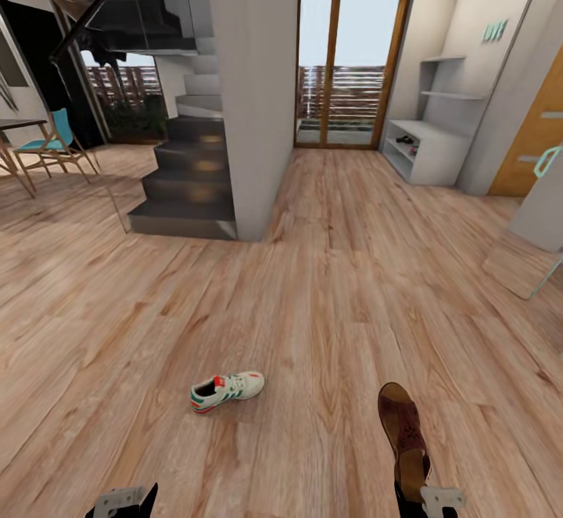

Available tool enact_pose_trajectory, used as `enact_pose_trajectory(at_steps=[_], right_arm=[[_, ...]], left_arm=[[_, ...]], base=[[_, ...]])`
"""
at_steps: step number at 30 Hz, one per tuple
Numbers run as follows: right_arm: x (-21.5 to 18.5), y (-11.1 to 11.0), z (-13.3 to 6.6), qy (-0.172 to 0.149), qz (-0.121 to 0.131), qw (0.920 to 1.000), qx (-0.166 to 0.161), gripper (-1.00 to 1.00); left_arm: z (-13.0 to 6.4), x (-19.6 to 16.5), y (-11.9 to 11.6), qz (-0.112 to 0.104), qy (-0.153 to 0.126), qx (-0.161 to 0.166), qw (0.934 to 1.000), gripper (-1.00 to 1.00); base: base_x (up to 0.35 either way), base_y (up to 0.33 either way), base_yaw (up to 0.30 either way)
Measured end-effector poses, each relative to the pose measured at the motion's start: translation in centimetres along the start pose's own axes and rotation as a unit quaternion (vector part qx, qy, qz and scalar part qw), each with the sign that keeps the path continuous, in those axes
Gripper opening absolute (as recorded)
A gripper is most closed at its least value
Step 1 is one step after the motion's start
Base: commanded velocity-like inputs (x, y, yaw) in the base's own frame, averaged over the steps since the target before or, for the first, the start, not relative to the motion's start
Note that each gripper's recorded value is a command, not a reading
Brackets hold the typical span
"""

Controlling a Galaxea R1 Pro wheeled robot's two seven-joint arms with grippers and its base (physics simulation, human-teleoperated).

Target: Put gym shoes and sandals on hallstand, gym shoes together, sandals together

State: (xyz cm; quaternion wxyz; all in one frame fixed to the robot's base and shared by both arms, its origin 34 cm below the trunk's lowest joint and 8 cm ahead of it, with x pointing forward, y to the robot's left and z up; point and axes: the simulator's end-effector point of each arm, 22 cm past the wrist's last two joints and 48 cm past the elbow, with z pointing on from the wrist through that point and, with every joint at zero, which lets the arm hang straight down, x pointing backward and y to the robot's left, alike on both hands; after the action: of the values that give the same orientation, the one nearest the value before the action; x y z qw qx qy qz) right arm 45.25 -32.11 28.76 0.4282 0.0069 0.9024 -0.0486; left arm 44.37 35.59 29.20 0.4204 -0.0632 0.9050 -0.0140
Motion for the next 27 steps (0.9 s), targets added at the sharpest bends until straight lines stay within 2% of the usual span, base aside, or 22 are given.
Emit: enact_pose_trajectory(at_steps=[13, 27], right_arm=[[-0.03, -0.01, 0.01, 0.000, 0.000, 1.0000, 0.000, -1.00], [-0.03, -0.35, 0.04, 0.000, -0.002, 1.0000, 0.001, -1.00]], left_arm=[[0.00, -0.01, 0.00, 0.000, 0.000, 0.000, 1.0000, 1.00], [0.02, 0.04, 0.04, 0.000, 0.000, 0.000, 1.0000, 1.00]], base=[[0.326, 0.001, 0.000], [0.030, 0.000, 0.075]])
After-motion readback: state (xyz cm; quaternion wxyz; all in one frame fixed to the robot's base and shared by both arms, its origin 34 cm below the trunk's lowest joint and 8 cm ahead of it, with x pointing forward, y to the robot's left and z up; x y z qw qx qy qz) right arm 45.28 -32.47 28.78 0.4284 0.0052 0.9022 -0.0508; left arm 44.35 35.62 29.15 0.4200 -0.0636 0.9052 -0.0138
